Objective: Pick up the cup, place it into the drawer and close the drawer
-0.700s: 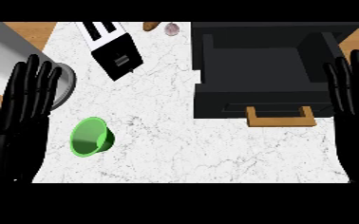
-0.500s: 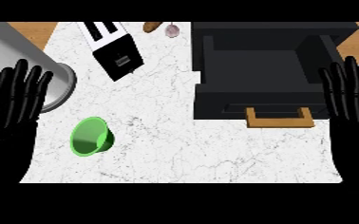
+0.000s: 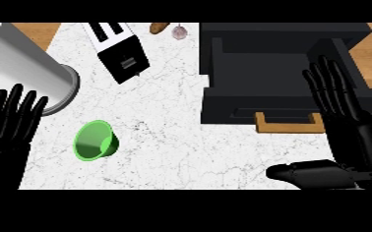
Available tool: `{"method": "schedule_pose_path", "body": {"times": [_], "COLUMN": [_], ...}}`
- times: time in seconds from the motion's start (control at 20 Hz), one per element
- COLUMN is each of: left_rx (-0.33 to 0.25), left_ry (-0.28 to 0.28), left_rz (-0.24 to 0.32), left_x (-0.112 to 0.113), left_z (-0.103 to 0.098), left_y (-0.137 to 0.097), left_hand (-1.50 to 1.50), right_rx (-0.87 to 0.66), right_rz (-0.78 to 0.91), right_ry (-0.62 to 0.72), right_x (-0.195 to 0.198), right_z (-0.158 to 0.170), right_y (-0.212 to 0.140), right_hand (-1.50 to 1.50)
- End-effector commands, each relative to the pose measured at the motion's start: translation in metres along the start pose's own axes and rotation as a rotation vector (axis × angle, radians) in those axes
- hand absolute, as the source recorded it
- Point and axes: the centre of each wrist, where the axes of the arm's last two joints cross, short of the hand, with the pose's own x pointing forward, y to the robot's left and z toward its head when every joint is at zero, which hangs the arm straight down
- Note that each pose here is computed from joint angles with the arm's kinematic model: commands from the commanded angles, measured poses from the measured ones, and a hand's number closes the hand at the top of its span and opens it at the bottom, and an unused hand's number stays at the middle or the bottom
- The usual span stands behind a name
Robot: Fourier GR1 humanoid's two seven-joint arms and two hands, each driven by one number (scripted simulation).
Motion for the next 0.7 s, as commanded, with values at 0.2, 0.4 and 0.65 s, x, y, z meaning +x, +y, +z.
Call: {"method": "schedule_pose_path", "body": {"times": [0.2, 0.4, 0.65], "left_rx": [0.065, 0.068, 0.13], "left_ry": [0.097, 0.133, 0.182], "left_rz": [-0.032, -0.042, -0.057], "left_x": [-0.029, -0.057, -0.1], "left_z": [-0.004, 0.015, 0.02], "left_y": [0.04, 0.023, 0.075], "left_hand": [-1.5, -1.5, -1.5], "right_rx": [0.031, 0.044, 0.024], "right_rz": [-0.017, -0.005, -0.016], "right_ry": [0.024, 0.001, -0.023], "right_x": [-0.014, -0.019, -0.006], "right_z": [-0.005, -0.043, -0.045], "right_y": [0.005, -0.018, -0.01], "right_hand": [-1.5, -1.5, -1.5]}}
